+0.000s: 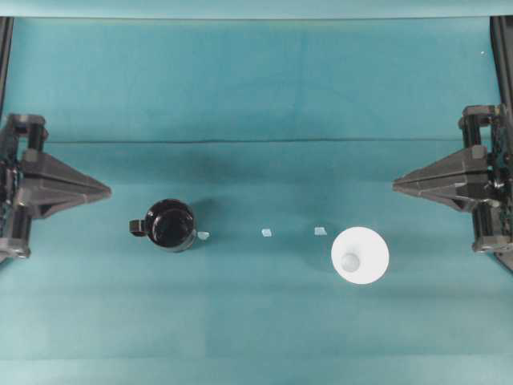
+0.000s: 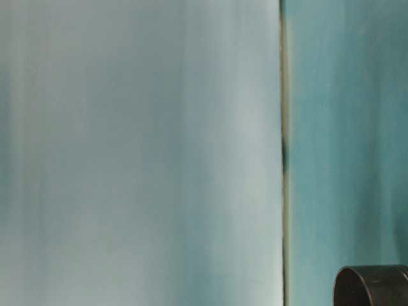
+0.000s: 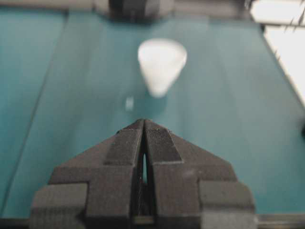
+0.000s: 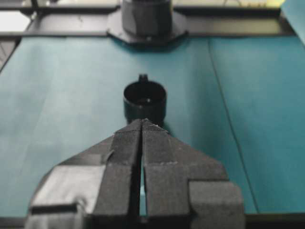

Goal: Put the paper cup into the moved cup holder.
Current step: 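Move the left gripper toward the black cup holder and open it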

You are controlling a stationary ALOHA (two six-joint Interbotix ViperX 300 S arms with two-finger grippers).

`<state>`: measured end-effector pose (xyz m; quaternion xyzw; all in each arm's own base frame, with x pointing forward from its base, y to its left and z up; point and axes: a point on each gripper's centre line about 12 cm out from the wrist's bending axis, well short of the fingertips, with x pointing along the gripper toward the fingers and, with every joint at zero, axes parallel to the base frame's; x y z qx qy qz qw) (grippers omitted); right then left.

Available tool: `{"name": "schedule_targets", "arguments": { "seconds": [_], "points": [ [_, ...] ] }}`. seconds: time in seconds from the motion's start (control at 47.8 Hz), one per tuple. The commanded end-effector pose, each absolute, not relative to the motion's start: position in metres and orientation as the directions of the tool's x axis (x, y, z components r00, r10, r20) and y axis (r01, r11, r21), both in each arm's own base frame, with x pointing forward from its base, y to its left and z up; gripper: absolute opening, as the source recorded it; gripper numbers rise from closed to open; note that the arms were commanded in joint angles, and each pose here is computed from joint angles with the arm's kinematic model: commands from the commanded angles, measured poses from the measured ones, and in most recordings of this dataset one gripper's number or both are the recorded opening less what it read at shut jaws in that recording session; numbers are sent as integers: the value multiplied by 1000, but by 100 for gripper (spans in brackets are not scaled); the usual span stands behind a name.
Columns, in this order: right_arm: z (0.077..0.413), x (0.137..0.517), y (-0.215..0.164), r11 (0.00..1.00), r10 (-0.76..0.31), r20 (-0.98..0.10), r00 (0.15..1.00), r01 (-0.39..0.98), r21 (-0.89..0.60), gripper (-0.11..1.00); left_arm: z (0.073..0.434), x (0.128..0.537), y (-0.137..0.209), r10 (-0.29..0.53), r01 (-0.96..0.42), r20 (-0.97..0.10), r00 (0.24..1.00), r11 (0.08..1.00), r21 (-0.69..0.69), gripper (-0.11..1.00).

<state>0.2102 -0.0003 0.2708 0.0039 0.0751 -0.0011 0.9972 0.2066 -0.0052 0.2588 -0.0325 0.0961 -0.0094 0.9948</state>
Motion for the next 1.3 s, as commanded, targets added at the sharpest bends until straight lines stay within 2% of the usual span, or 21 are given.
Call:
{"name": "schedule_targets", "arguments": {
  "seconds": [0.0,0.126,0.398,0.838,1.173,1.277],
  "points": [
    [278,213,-1,1000,-5,-141,990,6,9,2,250,209,-5,-23,5,-290,957,998,-63,0],
    [278,213,-2,1000,-8,-145,989,9,9,2,222,207,-5,-19,-10,-484,875,998,-58,0],
    [278,213,-3,1000,-13,-144,990,16,17,2,184,205,-5,-15,-27,-654,756,998,-55,0],
    [279,213,-3,998,-15,-142,990,23,54,2,156,211,-5,-14,-56,-726,687,996,-72,0],
    [278,213,-3,998,-15,-147,989,23,56,2,151,212,-4,-13,-60,-721,693,995,-75,0],
    [278,213,-3,998,-15,-147,989,23,56,2,145,210,-4,-11,-83,-730,684,992,-92,7]
  ]
}}
